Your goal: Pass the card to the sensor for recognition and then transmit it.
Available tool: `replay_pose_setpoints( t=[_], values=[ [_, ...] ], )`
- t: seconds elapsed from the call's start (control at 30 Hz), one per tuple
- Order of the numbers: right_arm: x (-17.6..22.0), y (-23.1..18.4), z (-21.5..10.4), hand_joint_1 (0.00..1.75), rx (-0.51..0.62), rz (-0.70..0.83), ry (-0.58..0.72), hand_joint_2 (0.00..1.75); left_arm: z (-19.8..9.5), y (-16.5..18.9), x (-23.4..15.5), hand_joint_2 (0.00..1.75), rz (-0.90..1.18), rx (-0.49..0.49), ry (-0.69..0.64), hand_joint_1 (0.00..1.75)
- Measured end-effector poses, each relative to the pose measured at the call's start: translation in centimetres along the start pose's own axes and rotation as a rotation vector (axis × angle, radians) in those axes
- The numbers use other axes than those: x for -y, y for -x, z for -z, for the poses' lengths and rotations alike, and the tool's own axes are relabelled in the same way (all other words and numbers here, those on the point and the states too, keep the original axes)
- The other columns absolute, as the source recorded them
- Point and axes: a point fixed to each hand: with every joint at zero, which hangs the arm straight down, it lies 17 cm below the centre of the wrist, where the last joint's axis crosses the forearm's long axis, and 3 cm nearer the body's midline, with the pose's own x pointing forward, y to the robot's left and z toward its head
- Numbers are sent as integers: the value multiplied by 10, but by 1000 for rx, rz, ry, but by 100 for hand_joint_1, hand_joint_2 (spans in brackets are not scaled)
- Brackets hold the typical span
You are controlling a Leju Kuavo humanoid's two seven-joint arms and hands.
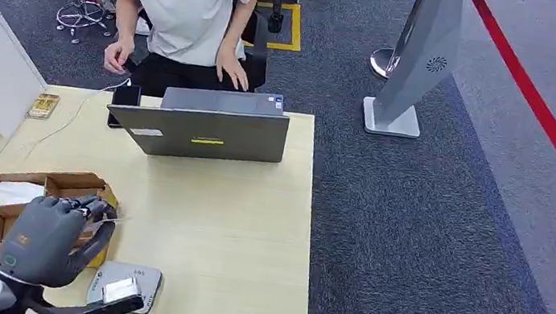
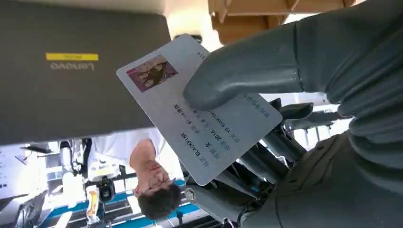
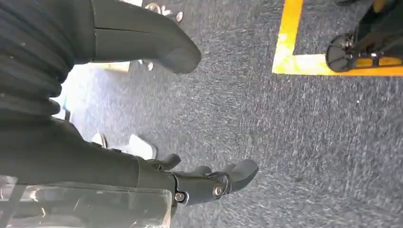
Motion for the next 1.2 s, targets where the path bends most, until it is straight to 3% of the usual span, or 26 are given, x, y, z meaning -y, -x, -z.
replay_pose_setpoints(
  t=[0.27,0.63,1.2],
  values=[
    [-7,-11,-2,0,24,-76,-11,175,-2,-12,33,175,-35,-20,68,175],
    [-8,-12,-3,0,17,-122,-12,175,-26,25,103,175,29,-254,242,175],
    [-7,-10,-3,0,2,-141,-7,175,-55,23,160,175,-21,-261,434,175]
  ],
)
